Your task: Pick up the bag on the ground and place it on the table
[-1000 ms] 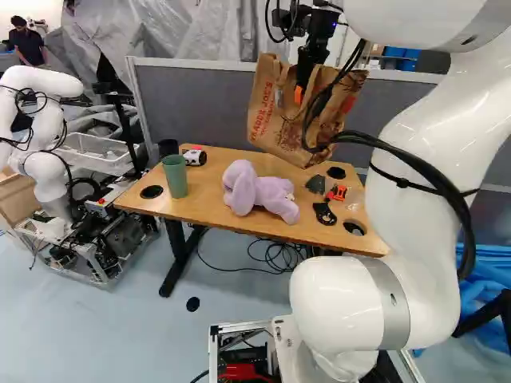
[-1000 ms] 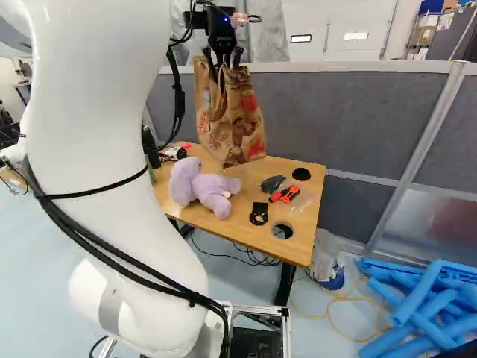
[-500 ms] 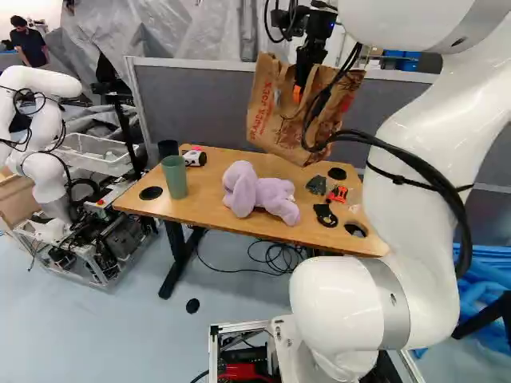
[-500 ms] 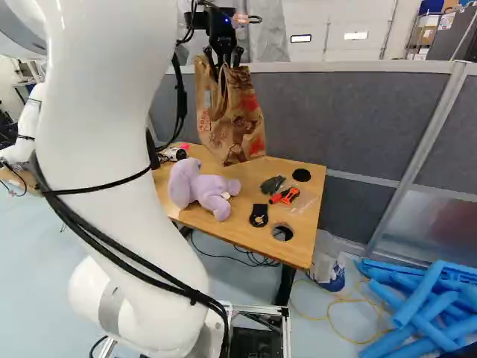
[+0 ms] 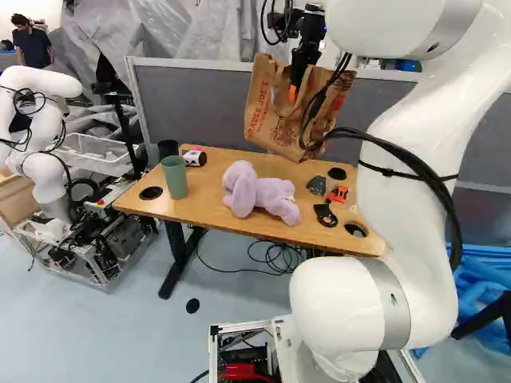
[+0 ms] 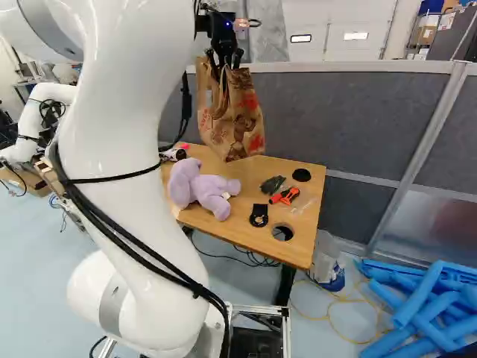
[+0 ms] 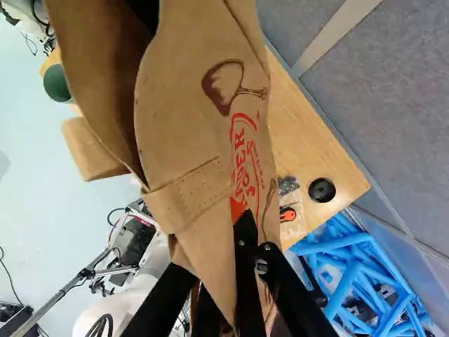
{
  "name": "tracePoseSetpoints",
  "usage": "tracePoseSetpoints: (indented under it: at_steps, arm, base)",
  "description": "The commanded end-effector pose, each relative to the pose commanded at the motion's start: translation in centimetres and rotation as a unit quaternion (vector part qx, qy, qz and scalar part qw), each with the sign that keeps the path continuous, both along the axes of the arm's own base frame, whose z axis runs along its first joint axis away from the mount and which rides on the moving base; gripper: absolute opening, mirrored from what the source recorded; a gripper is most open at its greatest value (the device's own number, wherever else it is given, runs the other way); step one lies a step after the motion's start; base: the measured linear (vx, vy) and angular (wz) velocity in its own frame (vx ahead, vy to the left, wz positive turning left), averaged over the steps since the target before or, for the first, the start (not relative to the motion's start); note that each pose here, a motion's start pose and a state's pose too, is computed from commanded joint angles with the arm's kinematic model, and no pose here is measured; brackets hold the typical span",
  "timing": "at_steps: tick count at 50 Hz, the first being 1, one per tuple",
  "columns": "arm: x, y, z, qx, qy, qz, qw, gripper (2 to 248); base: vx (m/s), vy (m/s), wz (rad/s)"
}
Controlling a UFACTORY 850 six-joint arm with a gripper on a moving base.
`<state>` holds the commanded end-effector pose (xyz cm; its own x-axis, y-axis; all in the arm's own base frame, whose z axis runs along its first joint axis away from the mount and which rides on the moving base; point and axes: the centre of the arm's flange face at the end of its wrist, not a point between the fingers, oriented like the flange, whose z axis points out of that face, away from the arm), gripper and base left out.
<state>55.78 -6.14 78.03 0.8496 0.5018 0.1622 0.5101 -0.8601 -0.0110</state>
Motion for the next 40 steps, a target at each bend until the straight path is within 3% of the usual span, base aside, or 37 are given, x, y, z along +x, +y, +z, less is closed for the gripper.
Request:
tracePoseSetpoints:
  at_steps: [16,40]
  arm:
    - [2.9,0.2,-2.4,0.002,0.016,0.004,0.9999,22]
    - [5.2,0.0,-6.1,0.006,0.046,0.005,0.9989,22]
  base:
    - [0.000,0.000,0.000]
    - [0.000,0.000,0.000]
